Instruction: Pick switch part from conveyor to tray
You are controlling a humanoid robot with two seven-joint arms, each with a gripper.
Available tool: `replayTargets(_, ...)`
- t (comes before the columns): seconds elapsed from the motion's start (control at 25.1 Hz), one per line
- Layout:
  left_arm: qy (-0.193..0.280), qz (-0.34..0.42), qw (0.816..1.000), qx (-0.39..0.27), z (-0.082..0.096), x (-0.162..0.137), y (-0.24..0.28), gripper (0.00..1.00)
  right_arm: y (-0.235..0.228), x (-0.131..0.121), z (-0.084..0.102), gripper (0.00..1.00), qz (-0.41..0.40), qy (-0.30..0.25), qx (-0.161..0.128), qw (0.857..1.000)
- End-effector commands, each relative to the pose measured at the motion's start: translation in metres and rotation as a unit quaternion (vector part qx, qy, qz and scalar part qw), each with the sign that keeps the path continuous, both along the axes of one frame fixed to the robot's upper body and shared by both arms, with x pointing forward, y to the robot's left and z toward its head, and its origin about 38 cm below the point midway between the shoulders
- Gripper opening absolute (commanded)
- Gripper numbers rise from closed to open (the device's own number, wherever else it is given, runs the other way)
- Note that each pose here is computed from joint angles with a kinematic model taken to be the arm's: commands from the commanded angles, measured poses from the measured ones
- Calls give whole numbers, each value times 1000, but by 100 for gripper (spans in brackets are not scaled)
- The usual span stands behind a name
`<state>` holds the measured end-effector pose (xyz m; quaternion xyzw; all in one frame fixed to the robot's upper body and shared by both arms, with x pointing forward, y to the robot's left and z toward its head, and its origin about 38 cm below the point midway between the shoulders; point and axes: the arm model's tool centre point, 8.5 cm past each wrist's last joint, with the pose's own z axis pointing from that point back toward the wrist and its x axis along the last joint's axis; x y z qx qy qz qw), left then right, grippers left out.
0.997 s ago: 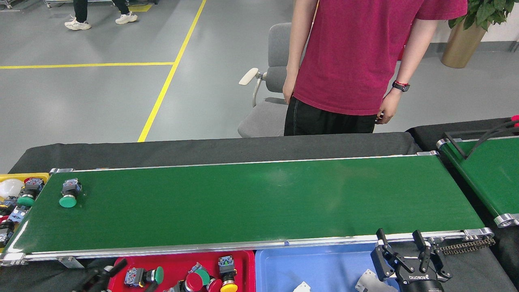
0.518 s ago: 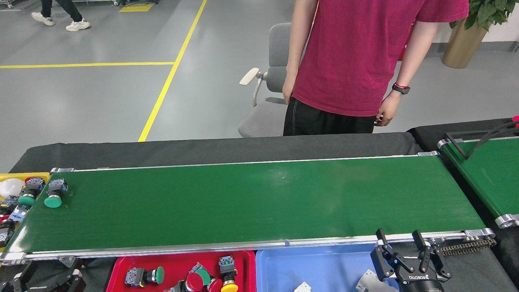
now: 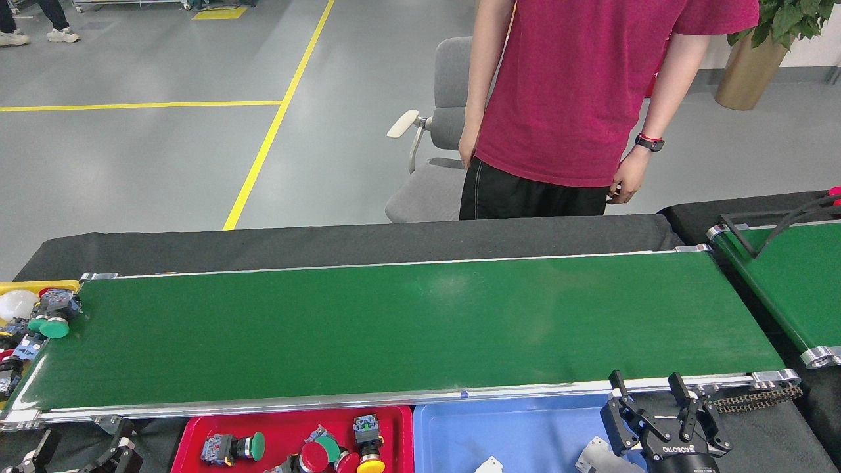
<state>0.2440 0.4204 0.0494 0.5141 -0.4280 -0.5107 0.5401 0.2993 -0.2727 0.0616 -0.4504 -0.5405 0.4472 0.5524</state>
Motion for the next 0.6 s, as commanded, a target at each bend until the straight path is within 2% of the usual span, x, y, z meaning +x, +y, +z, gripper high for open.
replayTargets(0.0,-12,-3,1000,10,8,4,4,100,1,1,5,97,-2,-9,2,1000)
replayTargets(0.56,-12,-4,1000,9,8,4,3,100,7,-5,0,98,1,-4,13,1000)
